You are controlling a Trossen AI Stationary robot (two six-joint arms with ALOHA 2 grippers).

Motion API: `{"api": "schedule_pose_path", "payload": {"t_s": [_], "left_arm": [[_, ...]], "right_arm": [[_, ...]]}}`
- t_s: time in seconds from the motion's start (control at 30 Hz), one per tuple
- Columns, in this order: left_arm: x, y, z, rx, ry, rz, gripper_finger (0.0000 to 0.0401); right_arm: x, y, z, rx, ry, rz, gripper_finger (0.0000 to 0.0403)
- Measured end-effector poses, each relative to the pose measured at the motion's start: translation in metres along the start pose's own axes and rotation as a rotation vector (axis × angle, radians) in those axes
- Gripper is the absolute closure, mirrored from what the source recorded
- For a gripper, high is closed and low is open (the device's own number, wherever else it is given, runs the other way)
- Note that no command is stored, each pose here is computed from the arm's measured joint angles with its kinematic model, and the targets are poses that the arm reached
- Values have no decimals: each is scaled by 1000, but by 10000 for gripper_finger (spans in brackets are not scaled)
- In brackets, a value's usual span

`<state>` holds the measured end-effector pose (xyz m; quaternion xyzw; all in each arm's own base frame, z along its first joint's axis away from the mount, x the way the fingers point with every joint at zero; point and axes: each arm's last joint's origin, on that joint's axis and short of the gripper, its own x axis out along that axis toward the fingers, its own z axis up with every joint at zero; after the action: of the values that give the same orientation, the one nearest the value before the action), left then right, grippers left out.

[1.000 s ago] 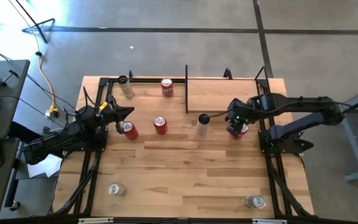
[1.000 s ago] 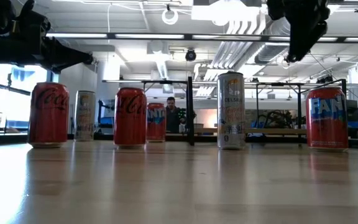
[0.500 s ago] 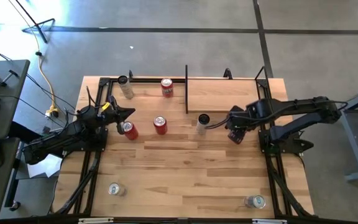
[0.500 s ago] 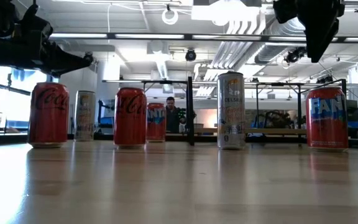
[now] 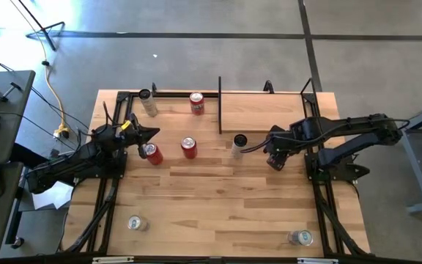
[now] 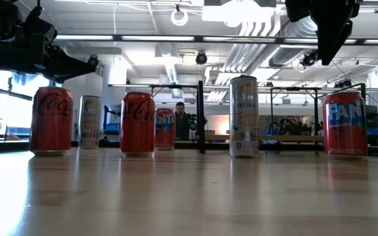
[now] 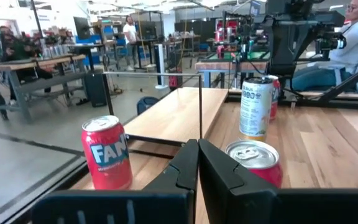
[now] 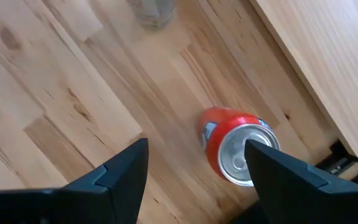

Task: Place canned beverage on shelf
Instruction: Put the right orange soda can on the shelf

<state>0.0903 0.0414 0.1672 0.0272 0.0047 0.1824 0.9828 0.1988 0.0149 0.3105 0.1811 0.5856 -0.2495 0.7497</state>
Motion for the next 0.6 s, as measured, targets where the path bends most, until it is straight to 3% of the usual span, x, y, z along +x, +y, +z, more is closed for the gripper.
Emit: {"api": "schedule_pose_path", "payload": {"t_s": [0.33, 0.6], "left_arm": [[3, 0, -4, -56, 45, -4, 396], [4, 0, -5, -59, 63, -4, 396]], "right_arm": [[1, -6, -8, 119, 104, -39, 149], [25, -14, -13, 157, 194, -74, 113]]}}
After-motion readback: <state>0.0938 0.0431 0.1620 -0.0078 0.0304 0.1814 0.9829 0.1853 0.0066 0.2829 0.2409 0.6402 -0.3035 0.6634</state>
